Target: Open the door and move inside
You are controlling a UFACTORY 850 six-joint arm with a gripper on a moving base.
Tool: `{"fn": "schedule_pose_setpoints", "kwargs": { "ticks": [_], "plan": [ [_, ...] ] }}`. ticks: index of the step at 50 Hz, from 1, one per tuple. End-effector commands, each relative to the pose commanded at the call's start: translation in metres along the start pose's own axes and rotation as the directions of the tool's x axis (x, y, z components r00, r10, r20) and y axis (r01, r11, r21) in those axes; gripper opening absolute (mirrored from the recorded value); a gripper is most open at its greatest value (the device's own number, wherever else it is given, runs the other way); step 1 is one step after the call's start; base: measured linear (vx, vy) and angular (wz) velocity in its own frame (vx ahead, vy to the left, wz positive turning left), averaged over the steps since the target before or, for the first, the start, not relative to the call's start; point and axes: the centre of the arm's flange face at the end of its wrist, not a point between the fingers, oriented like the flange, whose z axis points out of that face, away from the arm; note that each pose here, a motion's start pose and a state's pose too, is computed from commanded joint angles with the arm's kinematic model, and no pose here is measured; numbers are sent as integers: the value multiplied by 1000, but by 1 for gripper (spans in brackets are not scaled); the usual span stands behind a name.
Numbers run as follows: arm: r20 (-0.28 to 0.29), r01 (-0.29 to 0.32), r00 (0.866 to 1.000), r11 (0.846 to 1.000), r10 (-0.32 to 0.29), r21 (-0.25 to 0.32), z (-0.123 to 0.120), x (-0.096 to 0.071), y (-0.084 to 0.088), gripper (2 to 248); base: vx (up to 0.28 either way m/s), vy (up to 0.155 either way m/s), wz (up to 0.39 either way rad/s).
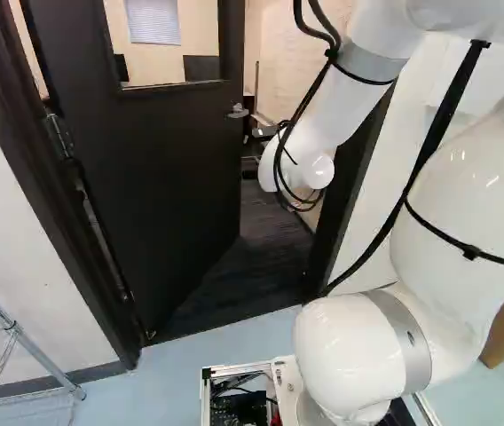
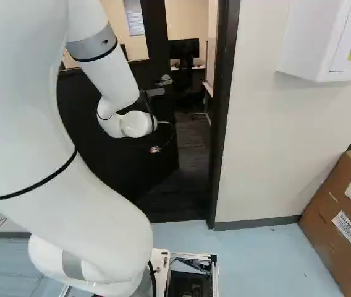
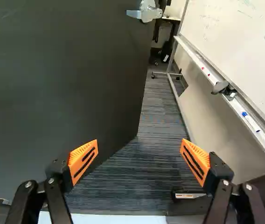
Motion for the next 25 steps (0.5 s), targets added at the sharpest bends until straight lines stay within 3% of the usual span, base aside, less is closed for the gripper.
{"fn": "schedule_pose_setpoints", "kwargs": {
  "ticks": [11,25],
  "plan": [
    [0,0,1000,1000,0,0,0,0,0,247,99,61,1],
    [0,0,1000,1000,0,0,0,0,0,247,97,86,136]
  ]
}}
